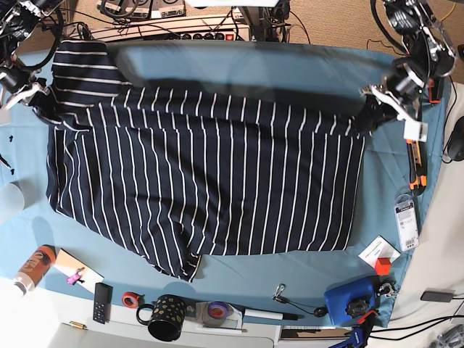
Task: Layout the t-shirt on the table in an organized manner, then fold the t-shirt properly
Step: 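Lift the collar side and fold it over toward the hem with both grippers, then lay the folded edge down and open both grippers, then grasp the folded shirt end with the right gripper and tuck it inward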
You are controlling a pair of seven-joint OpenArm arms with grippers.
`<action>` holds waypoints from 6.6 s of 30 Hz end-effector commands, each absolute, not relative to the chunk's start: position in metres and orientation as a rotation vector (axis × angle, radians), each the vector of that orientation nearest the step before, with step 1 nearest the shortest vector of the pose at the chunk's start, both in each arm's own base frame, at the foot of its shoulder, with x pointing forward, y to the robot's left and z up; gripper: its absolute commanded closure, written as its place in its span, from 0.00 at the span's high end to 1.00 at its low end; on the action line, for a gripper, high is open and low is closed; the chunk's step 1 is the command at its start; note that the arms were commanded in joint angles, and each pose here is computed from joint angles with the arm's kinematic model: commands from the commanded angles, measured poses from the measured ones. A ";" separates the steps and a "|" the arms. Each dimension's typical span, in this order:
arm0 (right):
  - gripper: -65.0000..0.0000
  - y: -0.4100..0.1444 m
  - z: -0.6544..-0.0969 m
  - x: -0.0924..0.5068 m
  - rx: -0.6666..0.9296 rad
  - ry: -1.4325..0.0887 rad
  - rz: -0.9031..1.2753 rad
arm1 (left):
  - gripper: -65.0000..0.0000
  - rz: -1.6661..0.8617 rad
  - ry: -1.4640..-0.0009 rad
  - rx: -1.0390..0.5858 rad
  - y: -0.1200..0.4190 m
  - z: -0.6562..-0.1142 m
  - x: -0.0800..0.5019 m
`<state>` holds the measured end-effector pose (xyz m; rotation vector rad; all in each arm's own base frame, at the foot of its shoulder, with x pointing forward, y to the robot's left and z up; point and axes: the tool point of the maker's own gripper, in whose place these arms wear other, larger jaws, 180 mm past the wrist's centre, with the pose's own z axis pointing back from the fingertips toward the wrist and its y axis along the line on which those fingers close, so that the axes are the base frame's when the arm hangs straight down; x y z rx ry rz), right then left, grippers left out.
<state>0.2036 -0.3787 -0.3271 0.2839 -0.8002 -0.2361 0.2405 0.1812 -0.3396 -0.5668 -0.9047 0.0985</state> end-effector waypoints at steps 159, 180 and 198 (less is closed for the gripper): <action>0.00 -0.353 -0.310 0.336 0.420 -1.126 -0.284 | 0.28 0.012 -1.150 -0.316 0.246 -0.279 0.286; 0.00 -0.351 -0.261 0.386 0.395 -1.186 -0.206 | 0.28 0.010 -1.141 -0.301 0.247 -0.281 0.286; 0.00 -0.341 -0.266 0.415 0.172 -1.150 -0.030 | 0.28 0.009 -1.141 -0.301 0.247 -0.281 0.286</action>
